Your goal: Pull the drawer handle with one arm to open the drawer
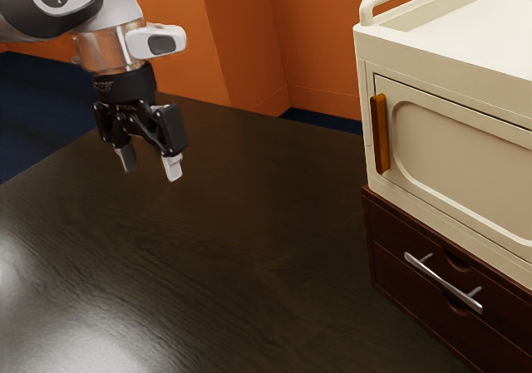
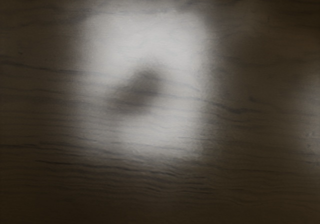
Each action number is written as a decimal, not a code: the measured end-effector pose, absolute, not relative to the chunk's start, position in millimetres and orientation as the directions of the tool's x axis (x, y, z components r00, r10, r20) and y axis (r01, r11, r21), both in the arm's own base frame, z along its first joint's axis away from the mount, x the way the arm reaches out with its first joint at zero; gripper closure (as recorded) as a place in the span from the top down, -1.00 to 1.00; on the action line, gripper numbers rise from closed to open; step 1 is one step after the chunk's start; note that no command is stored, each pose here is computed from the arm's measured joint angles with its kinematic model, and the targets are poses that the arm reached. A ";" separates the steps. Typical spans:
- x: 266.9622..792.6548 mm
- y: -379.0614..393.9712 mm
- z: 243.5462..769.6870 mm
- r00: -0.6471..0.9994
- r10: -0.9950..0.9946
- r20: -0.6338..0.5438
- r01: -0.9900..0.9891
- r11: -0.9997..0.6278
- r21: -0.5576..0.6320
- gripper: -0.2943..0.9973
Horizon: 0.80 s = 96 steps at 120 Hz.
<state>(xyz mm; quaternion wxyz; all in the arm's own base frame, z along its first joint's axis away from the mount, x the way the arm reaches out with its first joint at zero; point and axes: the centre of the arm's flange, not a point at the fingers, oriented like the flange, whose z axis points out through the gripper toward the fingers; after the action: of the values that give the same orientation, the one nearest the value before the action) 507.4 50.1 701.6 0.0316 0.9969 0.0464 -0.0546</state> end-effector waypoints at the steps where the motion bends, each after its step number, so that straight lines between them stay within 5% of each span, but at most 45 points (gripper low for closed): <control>1: 508.1 51.3 702.3 0.990 0.091 -0.104 0.098 -0.994 0.058 0.51; 26: 515.2 71.8 722.9 0.991 0.133 0.031 0.131 -0.990 0.061 0.51; 52: 512.0 65.5 728.2 0.991 0.126 0.035 0.123 -0.989 0.085 0.51; 74: 434.5 -29.0 712.5 0.994 0.095 -0.050 0.101 -0.982 0.161 0.51; 96: 384.0 -60.8 667.1 0.939 0.332 -0.092 0.345 -0.906 0.247 0.51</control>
<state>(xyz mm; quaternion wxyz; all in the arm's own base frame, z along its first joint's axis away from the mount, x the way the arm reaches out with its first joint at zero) 384.0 -60.8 667.1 0.1309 0.9758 0.1735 -0.0239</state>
